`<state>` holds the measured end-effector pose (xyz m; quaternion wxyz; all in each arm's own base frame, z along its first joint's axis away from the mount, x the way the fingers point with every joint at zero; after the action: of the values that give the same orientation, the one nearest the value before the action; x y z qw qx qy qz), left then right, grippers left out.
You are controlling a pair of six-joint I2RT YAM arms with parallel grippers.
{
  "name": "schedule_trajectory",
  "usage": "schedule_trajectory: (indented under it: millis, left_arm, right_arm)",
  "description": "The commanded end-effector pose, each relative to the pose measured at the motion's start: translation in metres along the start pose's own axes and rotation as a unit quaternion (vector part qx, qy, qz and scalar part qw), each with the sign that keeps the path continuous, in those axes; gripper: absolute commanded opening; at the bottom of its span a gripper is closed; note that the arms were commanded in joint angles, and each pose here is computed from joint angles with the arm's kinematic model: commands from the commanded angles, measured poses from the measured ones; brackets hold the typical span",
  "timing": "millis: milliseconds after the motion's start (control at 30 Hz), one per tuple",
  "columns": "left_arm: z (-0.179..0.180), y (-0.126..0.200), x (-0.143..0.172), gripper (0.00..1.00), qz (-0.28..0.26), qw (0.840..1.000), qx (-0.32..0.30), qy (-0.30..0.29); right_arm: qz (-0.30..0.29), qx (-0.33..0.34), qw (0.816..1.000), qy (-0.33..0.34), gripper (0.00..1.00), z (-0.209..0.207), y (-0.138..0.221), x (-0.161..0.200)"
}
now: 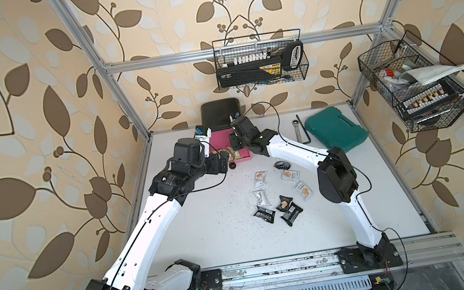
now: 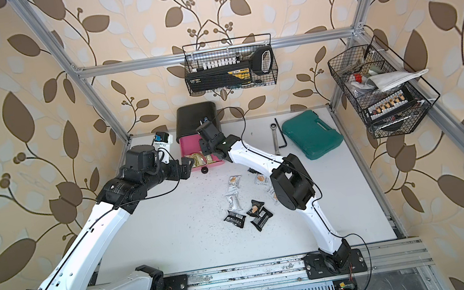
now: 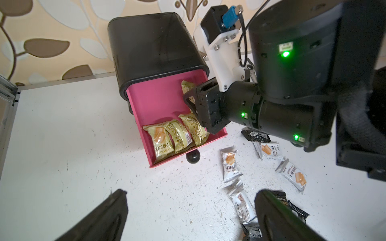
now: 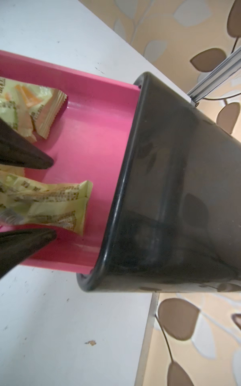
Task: Place the cookies into the drawer by color
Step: Place the cookie in the drawer, then close the drawer in the storage box.
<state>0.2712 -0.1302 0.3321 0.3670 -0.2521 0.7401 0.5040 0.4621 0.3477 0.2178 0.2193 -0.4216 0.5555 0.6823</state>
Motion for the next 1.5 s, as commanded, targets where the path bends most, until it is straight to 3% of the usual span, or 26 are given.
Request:
schedule_trajectory:
  millis: [0, 133, 300, 400, 567, 733, 833, 967, 1100, 1300, 1467]
  left_arm:
    - [0.001, 0.001, -0.007, 0.98, -0.017, 1.0, -0.003, 0.002]
    - [0.001, 0.0, -0.007, 0.98, -0.015, 1.0, 0.0, 0.002]
    - [0.0, 0.002, -0.007, 0.98, -0.018, 1.0, 0.003, 0.004]
    - [0.0, 0.006, -0.008, 0.98, -0.026, 1.0, 0.002, 0.005]
    - [-0.001, 0.007, -0.008, 0.98, -0.03, 0.999, 0.011, 0.011]
    - [-0.004, 0.003, -0.006, 0.98, -0.019, 0.999, 0.025, 0.015]
    - [-0.004, 0.002, -0.006, 0.98, -0.019, 0.999, 0.026, 0.017]
    - [-0.003, 0.001, -0.005, 0.98, -0.018, 0.999, 0.022, 0.018]
    - [-0.003, 0.0, -0.005, 0.98, -0.016, 0.999, 0.023, 0.017]
    - [-0.004, -0.001, -0.005, 0.98, -0.014, 0.999, 0.026, 0.017]
    - [-0.005, -0.001, -0.005, 0.98, -0.014, 0.999, 0.028, 0.018]
  right_arm:
    - [-0.019, -0.013, 1.0, -0.009, 0.52, 0.001, 0.027, -0.023]
    - [-0.035, -0.031, 0.998, -0.03, 0.52, -0.005, 0.069, -0.038]
    - [-0.054, -0.119, 0.986, -0.101, 0.52, -0.007, 0.126, -0.028]
    - [-0.079, -0.179, 0.964, -0.182, 0.52, -0.012, 0.152, -0.002]
    - [-0.157, -0.263, 0.899, -0.312, 0.5, -0.012, 0.17, 0.049]
    - [-0.122, -0.3, 0.873, -0.365, 0.5, 0.011, 0.136, 0.096]
    - [-0.092, -0.321, 0.844, -0.419, 0.48, 0.022, 0.101, 0.119]
    - [-0.068, -0.338, 0.824, -0.449, 0.47, 0.036, 0.058, 0.137]
    - [-0.087, -0.352, 0.808, -0.465, 0.48, 0.041, 0.036, 0.143]
    - [-0.108, -0.347, 0.803, -0.473, 0.53, 0.035, 0.03, 0.151]
    - [-0.119, -0.354, 0.797, -0.475, 0.63, 0.03, 0.028, 0.152]
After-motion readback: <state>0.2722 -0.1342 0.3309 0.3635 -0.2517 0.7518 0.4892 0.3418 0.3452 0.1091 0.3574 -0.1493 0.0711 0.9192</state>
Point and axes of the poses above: each gripper's point midway between its finger pads, its own y axis back along the fingers, its own z axis along the line the jaws close on, x = y × z, the point moved 7 cm from there along y, back along the fingers, and after that the axes turned 7 degrees about y, right-handed, at the moved point
